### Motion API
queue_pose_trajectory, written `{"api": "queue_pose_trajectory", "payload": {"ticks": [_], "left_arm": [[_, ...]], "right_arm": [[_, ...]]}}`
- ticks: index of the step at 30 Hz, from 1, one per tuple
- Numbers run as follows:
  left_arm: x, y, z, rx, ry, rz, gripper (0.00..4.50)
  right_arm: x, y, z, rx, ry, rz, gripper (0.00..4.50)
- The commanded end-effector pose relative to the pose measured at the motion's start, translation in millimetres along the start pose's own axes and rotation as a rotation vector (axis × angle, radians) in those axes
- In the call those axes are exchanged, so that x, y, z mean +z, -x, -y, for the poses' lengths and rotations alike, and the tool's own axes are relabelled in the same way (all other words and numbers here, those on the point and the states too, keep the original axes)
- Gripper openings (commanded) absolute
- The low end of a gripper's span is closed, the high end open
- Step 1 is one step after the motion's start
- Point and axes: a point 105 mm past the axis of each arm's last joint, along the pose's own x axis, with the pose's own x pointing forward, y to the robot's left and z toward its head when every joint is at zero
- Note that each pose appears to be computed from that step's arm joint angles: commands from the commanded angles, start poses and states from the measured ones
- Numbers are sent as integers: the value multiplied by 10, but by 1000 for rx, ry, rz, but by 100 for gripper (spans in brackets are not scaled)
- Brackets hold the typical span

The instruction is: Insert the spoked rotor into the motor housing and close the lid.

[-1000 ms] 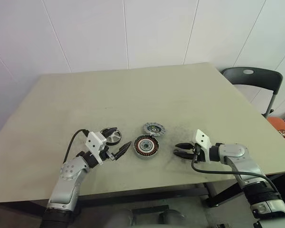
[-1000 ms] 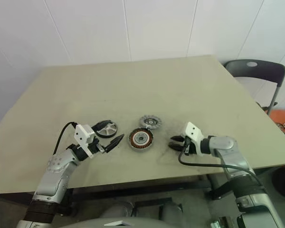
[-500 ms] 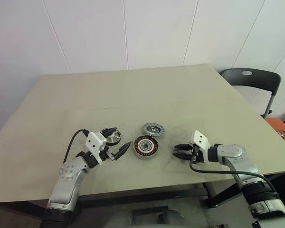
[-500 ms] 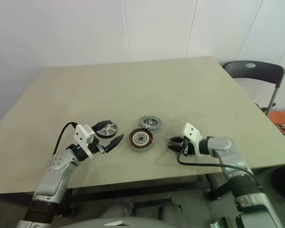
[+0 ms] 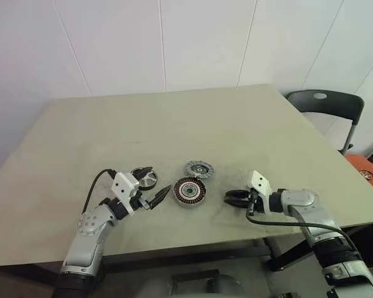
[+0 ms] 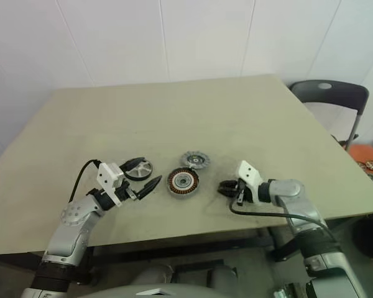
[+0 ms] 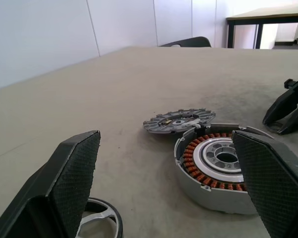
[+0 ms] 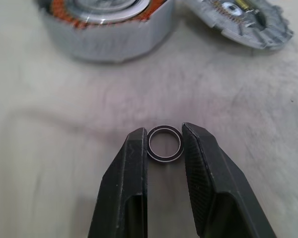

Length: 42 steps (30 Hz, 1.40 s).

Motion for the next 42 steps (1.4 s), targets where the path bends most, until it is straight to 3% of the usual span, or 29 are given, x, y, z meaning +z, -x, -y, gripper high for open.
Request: {"api": "queue_pose_trajectory", "payload": {"ticks": [1,8,14,42], "left_arm": [[108,-14,-23,-2,-28,33,450],[110,-20,-20,0,-28,34,450],[106,-13,-18,3,-27,33,450],[112,13,-13,16,-28,34,450]], "right_arm": [[469,-106,-43,26,71,122,67],[821,-303,-142,42,150,170,67],[903,-455,-263,85,192,159,67],[755,-709,-263,91,221,-2,67]]}}
